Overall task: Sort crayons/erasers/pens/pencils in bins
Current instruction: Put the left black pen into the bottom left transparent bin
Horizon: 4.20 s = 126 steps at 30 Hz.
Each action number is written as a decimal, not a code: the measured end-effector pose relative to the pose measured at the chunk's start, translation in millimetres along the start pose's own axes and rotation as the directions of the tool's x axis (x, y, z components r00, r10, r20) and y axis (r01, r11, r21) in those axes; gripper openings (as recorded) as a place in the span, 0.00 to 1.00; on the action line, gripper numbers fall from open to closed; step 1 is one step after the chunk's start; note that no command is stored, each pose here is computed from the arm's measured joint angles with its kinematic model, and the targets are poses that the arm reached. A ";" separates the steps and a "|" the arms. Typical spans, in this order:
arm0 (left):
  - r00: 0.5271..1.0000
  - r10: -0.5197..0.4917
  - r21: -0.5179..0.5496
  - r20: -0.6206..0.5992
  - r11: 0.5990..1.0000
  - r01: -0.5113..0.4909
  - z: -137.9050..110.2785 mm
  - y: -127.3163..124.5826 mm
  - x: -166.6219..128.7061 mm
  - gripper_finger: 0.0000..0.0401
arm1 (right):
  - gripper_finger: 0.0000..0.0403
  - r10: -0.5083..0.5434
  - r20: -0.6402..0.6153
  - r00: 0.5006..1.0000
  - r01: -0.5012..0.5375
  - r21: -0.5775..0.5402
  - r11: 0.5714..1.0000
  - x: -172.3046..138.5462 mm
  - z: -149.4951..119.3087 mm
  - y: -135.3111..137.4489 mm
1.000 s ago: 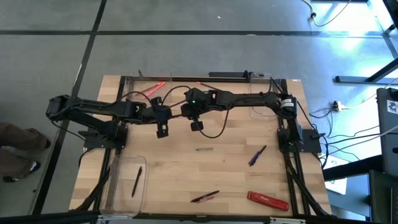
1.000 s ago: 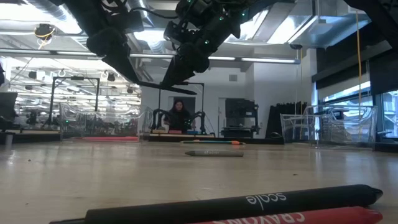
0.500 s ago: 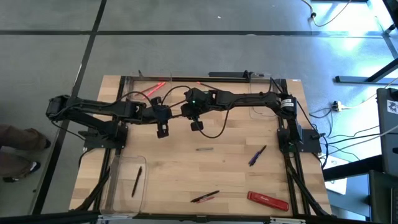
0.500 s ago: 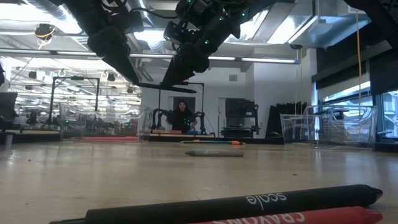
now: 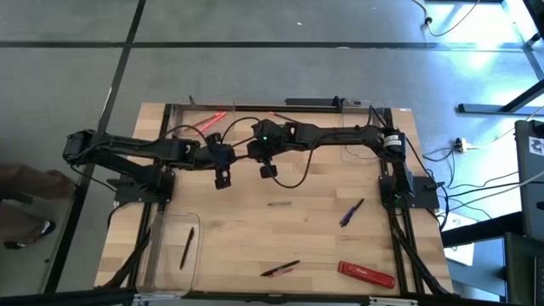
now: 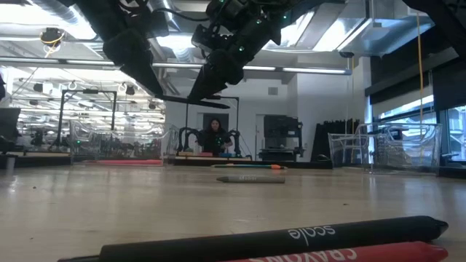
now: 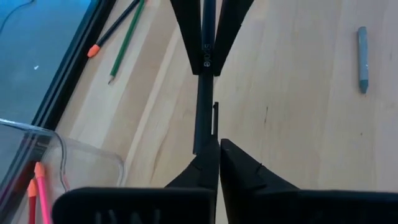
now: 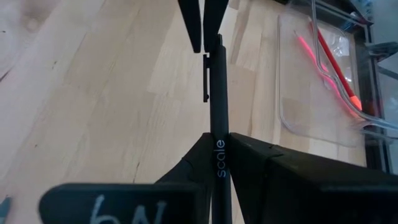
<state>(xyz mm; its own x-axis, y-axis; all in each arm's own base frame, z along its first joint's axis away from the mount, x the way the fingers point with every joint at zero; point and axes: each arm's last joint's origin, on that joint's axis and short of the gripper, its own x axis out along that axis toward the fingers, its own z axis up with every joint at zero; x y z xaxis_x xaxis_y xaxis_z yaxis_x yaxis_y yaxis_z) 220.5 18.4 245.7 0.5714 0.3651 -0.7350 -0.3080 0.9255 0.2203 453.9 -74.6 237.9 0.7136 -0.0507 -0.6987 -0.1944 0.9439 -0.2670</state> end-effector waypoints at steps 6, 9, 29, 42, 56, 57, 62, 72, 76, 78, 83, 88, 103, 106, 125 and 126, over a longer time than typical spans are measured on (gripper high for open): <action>0.999 0.037 0.000 0.004 0.999 -0.037 0.2 1.1 0.0 0.12 | 0.11 0.000 -0.001 1.000 0.000 0.000 1.000 0.0 -0.2 -0.1; 0.999 0.047 0.000 0.007 0.999 -0.047 0.4 1.4 0.0 0.17 | 0.11 0.004 0.001 1.000 -0.004 0.000 1.000 0.0 -0.1 0.2; 0.999 0.019 -0.005 0.047 1.000 -0.019 4.4 -1.1 -0.7 0.21 | 0.11 0.005 -0.001 1.000 -0.005 0.000 1.000 0.0 -0.1 0.4; 0.988 0.012 -0.031 0.154 0.999 -0.007 32.2 0.8 -24.8 0.19 | 0.11 0.004 -0.002 1.000 -0.004 0.000 1.000 0.3 -0.4 0.3; 0.999 -0.001 -0.084 0.040 0.996 0.004 33.3 13.8 -24.4 0.28 | 0.11 -0.003 0.013 1.000 0.003 -0.002 1.000 0.3 1.1 -0.4; 0.999 -0.018 -0.086 0.029 0.996 0.020 33.2 13.2 -22.2 0.28 | 0.11 -0.004 0.014 1.000 0.004 -0.002 1.000 0.3 1.2 -0.5; 0.999 -0.022 -0.071 -0.030 0.997 0.019 31.2 9.6 -10.1 0.28 | 0.11 -0.007 0.019 1.000 0.007 -0.002 1.000 0.3 1.6 -0.7; 0.995 0.030 0.021 -0.098 0.999 -0.028 29.1 5.6 6.1 0.28 | 0.11 -0.007 0.020 1.000 0.007 -0.002 1.000 0.3 1.7 -0.8; 0.992 0.063 0.029 -0.108 0.998 -0.060 27.9 6.6 5.9 0.28 | 0.11 -0.007 0.019 1.000 0.007 -0.003 1.000 0.3 1.7 -0.8; 0.992 0.056 0.021 -0.112 0.998 -0.054 27.5 6.4 5.9 0.28 | 0.11 -0.007 0.019 1.000 0.007 -0.003 1.000 0.3 1.7 -0.8; 0.993 0.015 0.010 -0.115 1.000 -0.014 27.5 5.2 5.9 0.28 | 0.11 -0.007 0.020 1.000 0.007 -0.004 1.000 0.3 1.7 -0.8; 0.993 0.015 0.010 -0.116 1.000 -0.014 27.4 5.2 5.9 0.28 | 0.11 -0.007 0.020 1.000 0.007 -0.004 1.000 0.3 1.7 -0.8; 0.990 0.021 0.020 -0.140 1.000 -0.019 21.4 4.5 9.1 0.28 | 0.11 -0.010 0.026 1.000 0.010 -0.005 1.000 0.3 2.3 -1.0; 0.990 0.021 0.020 -0.140 1.000 -0.019 21.4 4.5 9.1 0.28 | 0.11 -0.010 0.026 1.000 0.010 -0.005 1.000 0.3 2.3 -1.0; 0.989 0.035 0.018 -0.147 0.999 -0.033 21.3 10.5 11.0 0.20 | 0.11 -0.013 0.026 1.000 0.013 -0.005 1.000 0.3 2.3 -1.3; 0.988 0.036 0.017 -0.147 0.999 -0.034 21.3 10.9 11.1 0.20 | 0.11 -0.013 0.025 1.000 0.013 -0.005 1.000 0.3 2.2 -1.3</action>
<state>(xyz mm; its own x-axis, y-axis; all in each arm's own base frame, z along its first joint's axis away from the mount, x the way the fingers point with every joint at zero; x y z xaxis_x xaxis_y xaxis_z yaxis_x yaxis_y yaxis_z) 239.6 34.7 253.6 0.4418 0.3793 -0.8130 -0.3140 0.9143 0.2560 455.9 -75.2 239.4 0.7329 -0.0550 -0.6781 -0.1879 0.9416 -0.2794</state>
